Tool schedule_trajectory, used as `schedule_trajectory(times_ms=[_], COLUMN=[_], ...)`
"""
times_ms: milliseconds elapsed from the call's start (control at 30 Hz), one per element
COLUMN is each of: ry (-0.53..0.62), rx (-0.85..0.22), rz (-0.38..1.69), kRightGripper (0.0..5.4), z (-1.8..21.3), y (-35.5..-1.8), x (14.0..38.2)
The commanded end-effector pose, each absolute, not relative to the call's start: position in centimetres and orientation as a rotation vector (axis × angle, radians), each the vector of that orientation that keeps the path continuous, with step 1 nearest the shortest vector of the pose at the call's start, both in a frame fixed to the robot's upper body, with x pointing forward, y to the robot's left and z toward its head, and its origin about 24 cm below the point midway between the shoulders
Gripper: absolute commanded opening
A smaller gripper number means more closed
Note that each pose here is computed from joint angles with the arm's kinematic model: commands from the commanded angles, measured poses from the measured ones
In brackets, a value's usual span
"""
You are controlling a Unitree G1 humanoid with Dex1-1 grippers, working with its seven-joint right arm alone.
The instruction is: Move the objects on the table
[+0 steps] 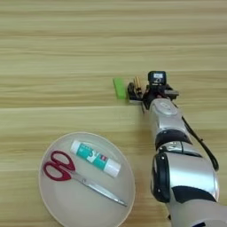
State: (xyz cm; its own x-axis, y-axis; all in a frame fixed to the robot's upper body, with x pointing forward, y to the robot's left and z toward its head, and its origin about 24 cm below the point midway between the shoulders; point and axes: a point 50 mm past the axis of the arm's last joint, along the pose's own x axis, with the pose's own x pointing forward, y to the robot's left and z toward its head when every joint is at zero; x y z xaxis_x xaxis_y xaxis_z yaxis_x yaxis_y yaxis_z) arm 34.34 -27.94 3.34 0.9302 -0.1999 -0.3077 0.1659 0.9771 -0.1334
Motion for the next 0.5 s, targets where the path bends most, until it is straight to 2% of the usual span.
schedule_trajectory(times_ms=[33, 500], ry=[0.168, 0.249], rx=[-0.17, -0.199], rz=[-0.194, -0.168], kRightGripper=[5.38, 5.38], z=[8.3, 6.6], y=[-28.5, -28.0], x=[36.5, 36.2])
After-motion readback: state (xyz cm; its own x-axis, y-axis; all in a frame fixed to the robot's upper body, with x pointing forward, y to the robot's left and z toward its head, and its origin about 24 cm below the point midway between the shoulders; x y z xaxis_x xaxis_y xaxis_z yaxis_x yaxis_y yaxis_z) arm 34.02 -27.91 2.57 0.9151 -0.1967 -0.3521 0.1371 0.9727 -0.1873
